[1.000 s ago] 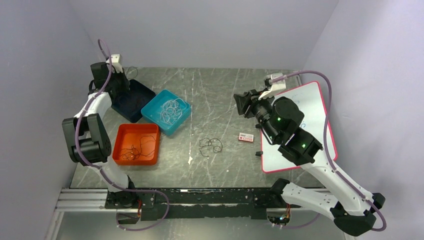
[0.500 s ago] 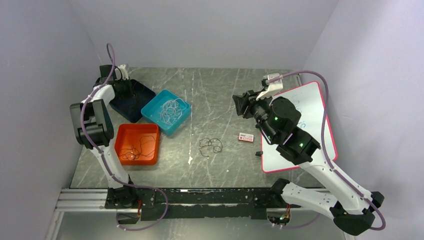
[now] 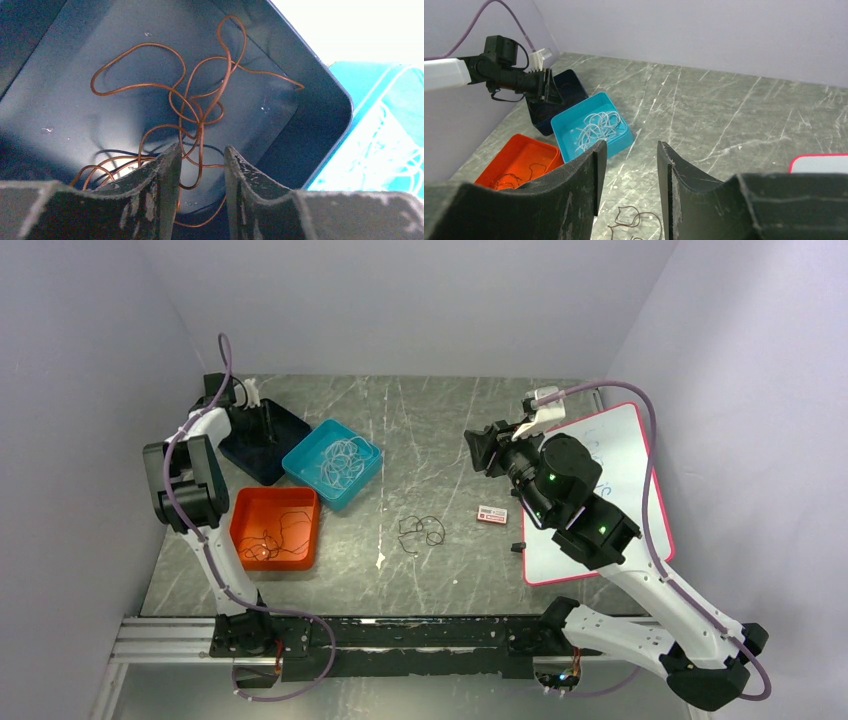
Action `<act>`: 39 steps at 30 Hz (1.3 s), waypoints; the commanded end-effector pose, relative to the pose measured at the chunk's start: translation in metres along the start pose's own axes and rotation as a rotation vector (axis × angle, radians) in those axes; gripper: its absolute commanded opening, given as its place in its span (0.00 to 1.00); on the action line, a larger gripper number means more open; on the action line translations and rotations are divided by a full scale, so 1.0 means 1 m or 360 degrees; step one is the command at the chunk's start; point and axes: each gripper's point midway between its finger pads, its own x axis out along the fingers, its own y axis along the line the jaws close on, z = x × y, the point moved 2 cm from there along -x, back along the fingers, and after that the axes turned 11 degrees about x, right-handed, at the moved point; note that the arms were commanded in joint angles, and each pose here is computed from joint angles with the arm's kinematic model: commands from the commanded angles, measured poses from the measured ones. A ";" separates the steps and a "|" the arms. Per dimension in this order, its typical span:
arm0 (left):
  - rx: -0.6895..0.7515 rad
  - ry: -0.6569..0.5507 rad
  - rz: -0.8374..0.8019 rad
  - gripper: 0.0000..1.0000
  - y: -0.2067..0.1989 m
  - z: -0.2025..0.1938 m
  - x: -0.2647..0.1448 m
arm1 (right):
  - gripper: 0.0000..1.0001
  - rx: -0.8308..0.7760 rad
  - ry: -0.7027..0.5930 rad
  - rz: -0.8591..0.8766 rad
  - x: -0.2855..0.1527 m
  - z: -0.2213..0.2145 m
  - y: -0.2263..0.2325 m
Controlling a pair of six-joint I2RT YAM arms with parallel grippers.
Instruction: Untangle the cables
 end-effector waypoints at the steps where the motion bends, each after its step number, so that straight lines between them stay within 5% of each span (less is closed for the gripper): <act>1: 0.0033 -0.0114 0.0041 0.44 -0.004 0.025 -0.025 | 0.45 0.0005 -0.0022 0.0013 -0.001 0.003 0.000; 8: 0.0098 -0.0239 0.0181 0.57 -0.005 0.052 -0.065 | 0.45 0.0012 -0.0008 0.0014 0.000 -0.002 0.000; 14: 0.0100 -0.0266 0.0288 0.86 -0.003 0.059 -0.089 | 0.45 0.0025 0.0017 -0.0007 0.000 -0.008 -0.003; 20: 0.0124 -0.0432 0.0278 0.91 -0.028 0.070 -0.125 | 0.46 0.0004 0.0160 -0.0019 0.005 -0.028 -0.003; 30: 0.0313 -0.0677 -0.0053 0.88 -0.158 0.018 -0.165 | 0.47 -0.0058 0.0867 -0.0028 0.026 -0.139 -0.004; 39: 0.0187 -0.0707 -0.0168 0.87 -0.179 -0.033 -0.178 | 0.47 -0.0076 0.1396 -0.0053 0.037 -0.235 -0.015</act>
